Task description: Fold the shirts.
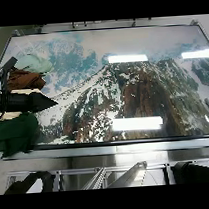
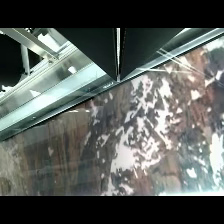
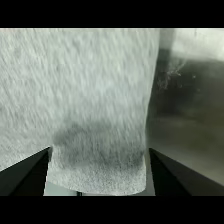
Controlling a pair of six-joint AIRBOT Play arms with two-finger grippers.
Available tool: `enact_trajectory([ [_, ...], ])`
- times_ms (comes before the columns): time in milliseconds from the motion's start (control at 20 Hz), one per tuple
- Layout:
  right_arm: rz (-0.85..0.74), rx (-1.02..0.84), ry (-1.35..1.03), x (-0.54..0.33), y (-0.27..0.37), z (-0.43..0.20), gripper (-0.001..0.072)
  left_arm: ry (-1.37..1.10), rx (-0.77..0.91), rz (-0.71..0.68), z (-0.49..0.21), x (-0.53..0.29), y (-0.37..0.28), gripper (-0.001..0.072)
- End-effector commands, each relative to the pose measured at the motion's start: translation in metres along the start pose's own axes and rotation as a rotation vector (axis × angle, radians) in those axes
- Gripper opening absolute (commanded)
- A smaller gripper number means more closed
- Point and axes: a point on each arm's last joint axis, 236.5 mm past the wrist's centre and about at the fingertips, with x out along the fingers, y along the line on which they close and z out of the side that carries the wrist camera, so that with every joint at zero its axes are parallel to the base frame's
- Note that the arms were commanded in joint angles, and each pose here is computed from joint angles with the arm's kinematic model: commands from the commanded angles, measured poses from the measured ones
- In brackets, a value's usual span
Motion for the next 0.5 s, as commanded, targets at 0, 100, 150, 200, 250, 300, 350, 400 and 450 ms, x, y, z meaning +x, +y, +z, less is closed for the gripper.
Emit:
enact_trajectory([
  [0, 0.058, 0.019, 0.099, -0.018, 0.017, -0.025, 0.0666, -0.002, 0.003, 0.0, 0.0, 0.0, 0.0, 0.0014],
  [100, 0.157, -0.025, 0.107, -0.045, 0.057, -0.034, 0.0481, -0.012, 0.002, 0.003, 0.003, 0.0, 0.0, 0.0014],
  [150, 0.236, -0.075, 0.089, -0.063, 0.089, -0.038, 0.0424, -0.03, 0.003, 0.007, 0.007, -0.001, 0.001, 0.0014],
  [200, 0.32, -0.123, 0.061, -0.081, 0.124, -0.044, 0.0424, -0.054, 0.009, 0.014, 0.014, -0.003, 0.001, 0.0014],
  [250, 0.422, -0.208, 0.015, -0.101, 0.168, -0.054, 0.042, -0.076, 0.021, 0.018, 0.02, -0.007, -0.001, 0.0013],
  [300, 0.505, -0.284, -0.03, -0.12, 0.209, -0.067, 0.0315, -0.099, 0.039, 0.022, 0.028, -0.013, -0.005, 0.0014],
  [350, 0.589, -0.391, -0.071, -0.141, 0.251, -0.09, 0.0182, -0.118, 0.061, 0.025, 0.035, -0.02, -0.011, 0.0014],
  [400, 0.661, -0.502, -0.1, -0.159, 0.286, -0.118, 0.0082, -0.124, 0.082, 0.023, 0.041, -0.027, -0.017, 0.0014],
  [450, 0.736, -0.635, -0.117, -0.178, 0.318, -0.156, 0.0014, -0.128, 0.104, 0.022, 0.046, -0.033, -0.024, 0.0014],
])
